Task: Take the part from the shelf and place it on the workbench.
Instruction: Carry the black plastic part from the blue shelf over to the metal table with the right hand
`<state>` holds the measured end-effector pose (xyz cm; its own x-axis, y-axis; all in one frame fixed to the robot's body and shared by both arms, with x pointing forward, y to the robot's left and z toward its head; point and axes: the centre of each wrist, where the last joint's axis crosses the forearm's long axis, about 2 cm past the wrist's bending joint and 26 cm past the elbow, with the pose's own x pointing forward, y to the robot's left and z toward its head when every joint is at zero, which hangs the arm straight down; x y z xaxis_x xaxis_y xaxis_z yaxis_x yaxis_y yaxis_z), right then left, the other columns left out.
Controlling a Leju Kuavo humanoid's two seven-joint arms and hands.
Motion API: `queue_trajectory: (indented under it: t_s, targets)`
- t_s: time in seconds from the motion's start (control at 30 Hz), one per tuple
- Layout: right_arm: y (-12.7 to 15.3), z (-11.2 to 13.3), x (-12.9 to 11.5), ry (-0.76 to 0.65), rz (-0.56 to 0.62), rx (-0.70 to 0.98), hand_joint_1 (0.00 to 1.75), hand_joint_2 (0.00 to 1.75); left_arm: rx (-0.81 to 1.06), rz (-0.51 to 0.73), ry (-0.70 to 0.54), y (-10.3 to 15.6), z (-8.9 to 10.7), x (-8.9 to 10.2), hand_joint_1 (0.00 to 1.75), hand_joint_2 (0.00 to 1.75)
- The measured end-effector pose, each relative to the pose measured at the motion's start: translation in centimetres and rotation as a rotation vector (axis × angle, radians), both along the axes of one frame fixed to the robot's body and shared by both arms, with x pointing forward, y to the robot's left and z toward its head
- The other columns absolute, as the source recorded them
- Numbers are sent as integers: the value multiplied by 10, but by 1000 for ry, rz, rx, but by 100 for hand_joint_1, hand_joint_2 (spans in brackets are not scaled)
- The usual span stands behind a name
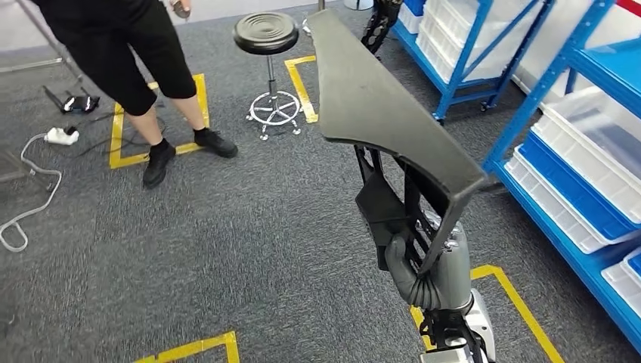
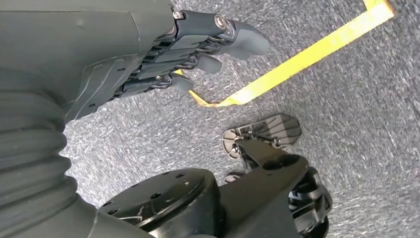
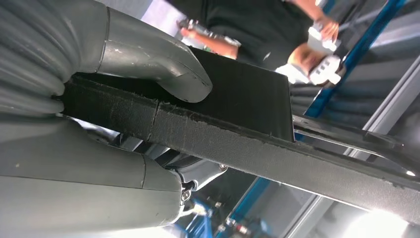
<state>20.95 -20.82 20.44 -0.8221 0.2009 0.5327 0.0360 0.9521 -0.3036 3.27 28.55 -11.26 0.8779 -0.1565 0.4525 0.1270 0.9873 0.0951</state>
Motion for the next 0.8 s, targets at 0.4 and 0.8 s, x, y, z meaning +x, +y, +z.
queue_trajectory:
  t_s: [0.4,0.8]
  targets:
    - [-4,-5,-11,13,-11,1,175,175,45,-10,-58,4,0,4,0,175]
    - [-8,-2,-11,-10,-23,-10,175,175,47,-6,-54,4,0,1,0,175]
